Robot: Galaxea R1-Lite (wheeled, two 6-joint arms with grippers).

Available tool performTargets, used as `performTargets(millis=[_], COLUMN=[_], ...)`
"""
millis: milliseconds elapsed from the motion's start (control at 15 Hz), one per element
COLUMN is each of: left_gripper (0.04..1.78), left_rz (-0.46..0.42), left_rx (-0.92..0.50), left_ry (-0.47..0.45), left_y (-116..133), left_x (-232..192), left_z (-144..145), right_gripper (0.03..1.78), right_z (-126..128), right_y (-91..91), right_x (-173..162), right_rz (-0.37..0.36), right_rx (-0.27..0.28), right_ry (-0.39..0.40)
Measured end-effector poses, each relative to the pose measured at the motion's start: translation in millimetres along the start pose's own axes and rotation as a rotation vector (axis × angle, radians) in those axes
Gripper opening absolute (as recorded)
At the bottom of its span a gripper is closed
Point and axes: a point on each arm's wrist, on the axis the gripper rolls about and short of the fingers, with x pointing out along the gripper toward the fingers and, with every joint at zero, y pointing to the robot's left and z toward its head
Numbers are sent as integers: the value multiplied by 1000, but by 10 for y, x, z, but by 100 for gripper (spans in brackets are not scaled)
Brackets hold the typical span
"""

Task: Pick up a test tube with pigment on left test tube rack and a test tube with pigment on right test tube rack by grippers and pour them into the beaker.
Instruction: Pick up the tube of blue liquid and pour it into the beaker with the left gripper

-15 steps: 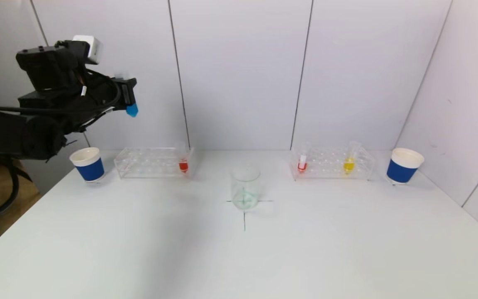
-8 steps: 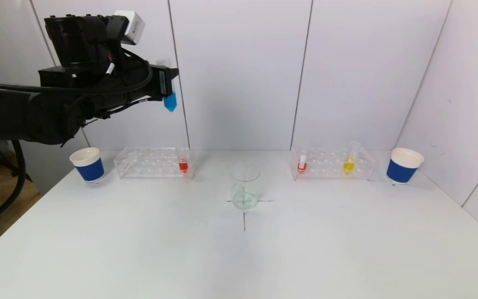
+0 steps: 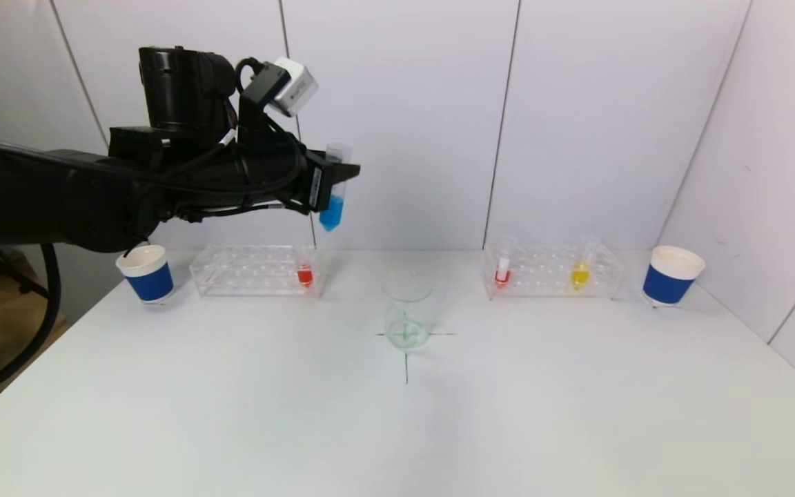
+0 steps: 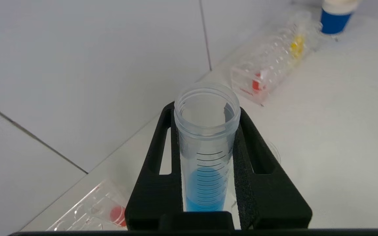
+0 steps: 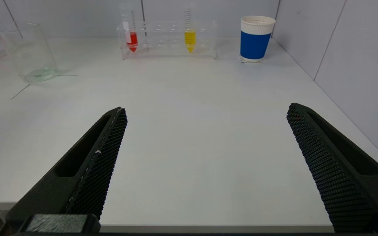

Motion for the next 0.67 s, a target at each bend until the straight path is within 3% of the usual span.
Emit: performTargets(millis=[200,667], left_gripper=[45,45], left_rz=[-161,-312], left_rx=[124,295], left_ry=[71,131], left_y=[-82,28], left_x=[-39,149], left_z=[-125,-429], right_gripper=[177,177], right_z=[0,0], right_y=[0,0], right_x=[0,0], right_rz=[0,0], right_rx=[0,0], right_ry=[0,0])
